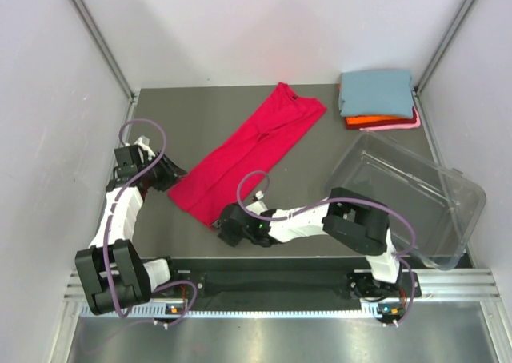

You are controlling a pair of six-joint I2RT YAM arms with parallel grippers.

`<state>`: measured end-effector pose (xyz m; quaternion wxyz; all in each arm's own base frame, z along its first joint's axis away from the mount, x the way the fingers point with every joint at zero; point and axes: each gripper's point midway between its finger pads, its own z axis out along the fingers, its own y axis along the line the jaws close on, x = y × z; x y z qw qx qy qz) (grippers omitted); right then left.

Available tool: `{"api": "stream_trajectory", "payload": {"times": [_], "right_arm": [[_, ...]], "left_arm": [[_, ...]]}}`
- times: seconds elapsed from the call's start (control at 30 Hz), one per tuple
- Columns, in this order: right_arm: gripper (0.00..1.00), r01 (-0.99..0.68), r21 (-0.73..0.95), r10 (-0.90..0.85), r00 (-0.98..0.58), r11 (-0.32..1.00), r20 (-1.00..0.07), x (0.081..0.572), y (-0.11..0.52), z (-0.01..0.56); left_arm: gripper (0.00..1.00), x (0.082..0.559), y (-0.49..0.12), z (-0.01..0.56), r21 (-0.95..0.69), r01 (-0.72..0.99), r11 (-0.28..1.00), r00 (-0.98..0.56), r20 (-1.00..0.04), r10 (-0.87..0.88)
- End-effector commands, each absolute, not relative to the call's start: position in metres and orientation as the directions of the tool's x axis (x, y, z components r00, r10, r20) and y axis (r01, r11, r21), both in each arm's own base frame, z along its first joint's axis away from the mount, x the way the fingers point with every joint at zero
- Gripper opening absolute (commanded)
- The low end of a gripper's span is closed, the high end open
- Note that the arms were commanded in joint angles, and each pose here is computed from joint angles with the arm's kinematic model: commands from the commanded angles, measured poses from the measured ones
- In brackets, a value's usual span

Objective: Fold and stack the t-shirts
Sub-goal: Fold the tshirt

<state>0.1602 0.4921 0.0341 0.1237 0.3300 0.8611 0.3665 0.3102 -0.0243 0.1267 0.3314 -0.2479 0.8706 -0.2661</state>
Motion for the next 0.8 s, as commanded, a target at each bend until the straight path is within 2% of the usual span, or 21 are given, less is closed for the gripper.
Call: {"api": "stream_trajectory", "payload": {"times": [0.0, 0.37, 0.63, 0.77], "right_arm": [[0.48, 0.476, 0.724, 0.669, -0.743, 0.499, 0.028, 0.162, 0.496, 0.029], [0.45, 0.514, 0.701, 0.678, -0.732, 0.495, 0.058, 0.16, 0.504, 0.012], [0.38, 0.505, 0.695, 0.69, -0.723, 0.513, 0.016, 0.165, 0.503, 0.016], [0.37, 0.524, 0.689, 0.703, -0.71, 0.501, 0.029, 0.164, 0.501, 0.011]], "left_arm": [[0.42, 0.322, -0.024, 0.146, -0.638, -0.198, 0.744, -0.632, -0.497, -0.594], [0.4, 0.324, -0.034, 0.142, -0.68, -0.181, 0.711, -0.658, -0.453, -0.601], [0.39, 0.324, -0.033, 0.142, -0.678, -0.187, 0.711, -0.658, -0.45, -0.603], [0.38, 0.323, -0.035, 0.142, -0.686, -0.179, 0.705, -0.665, -0.444, -0.601]]}}
